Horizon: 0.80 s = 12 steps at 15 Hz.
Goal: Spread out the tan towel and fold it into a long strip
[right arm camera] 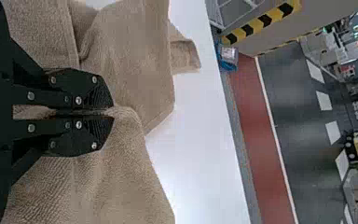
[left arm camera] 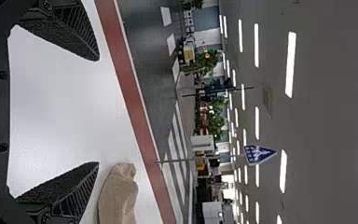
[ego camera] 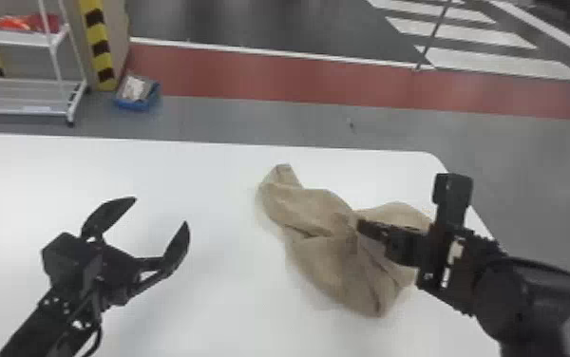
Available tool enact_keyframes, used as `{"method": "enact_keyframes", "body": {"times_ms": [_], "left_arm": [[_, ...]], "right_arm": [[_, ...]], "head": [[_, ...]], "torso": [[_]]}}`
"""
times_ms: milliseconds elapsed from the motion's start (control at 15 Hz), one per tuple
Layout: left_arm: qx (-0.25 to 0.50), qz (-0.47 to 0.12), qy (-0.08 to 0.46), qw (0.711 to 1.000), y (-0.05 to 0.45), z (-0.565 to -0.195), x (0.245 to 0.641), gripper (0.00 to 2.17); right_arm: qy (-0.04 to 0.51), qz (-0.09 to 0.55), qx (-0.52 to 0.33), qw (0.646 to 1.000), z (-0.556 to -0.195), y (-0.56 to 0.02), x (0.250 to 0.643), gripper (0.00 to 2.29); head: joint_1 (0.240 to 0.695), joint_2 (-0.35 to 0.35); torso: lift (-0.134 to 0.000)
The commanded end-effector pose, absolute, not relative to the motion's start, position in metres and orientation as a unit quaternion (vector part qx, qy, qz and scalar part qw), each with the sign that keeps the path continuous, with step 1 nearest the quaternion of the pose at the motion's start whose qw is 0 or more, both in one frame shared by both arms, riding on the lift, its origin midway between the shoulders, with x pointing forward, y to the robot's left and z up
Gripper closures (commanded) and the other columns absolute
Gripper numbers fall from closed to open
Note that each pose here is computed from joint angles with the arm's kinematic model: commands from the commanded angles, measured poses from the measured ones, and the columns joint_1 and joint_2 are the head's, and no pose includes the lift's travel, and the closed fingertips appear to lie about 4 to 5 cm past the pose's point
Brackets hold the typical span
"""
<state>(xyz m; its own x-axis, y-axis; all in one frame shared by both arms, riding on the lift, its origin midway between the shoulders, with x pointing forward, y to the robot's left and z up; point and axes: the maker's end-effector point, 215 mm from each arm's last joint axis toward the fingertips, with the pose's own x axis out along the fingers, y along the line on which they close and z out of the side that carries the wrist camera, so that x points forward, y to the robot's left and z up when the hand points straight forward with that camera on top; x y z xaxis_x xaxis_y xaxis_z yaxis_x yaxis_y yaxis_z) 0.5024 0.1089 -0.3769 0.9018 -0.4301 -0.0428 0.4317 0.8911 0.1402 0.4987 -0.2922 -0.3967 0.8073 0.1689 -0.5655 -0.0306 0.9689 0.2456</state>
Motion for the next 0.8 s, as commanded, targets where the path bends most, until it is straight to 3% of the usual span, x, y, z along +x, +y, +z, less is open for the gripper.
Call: {"method": "enact_keyframes", "body": {"times_ms": [0,267,733], "left_arm": [[0.074,-0.220,0.006,0.973,0.111,-0.380,0.504,0.09],[0.079,-0.199,0.004,0.977,0.135,-0.377,0.515,0.09],[0.081,-0.167,0.009,0.982,0.170,-0.380,0.522,0.09]], "right_arm": [[0.251,0.089,0.107,0.958,-0.337,-0.254,0.499,1.90],[0.150,0.152,0.145,0.966,-0.240,-0.197,0.497,1.90],[0.015,0.303,0.231,0.925,-0.129,-0.125,0.472,1.90]], "head": [[0.695,-0.210],[0.695,-0.134],[0.690,0.020]], "torso": [[-0.124],[-0.124],[-0.124]]}}
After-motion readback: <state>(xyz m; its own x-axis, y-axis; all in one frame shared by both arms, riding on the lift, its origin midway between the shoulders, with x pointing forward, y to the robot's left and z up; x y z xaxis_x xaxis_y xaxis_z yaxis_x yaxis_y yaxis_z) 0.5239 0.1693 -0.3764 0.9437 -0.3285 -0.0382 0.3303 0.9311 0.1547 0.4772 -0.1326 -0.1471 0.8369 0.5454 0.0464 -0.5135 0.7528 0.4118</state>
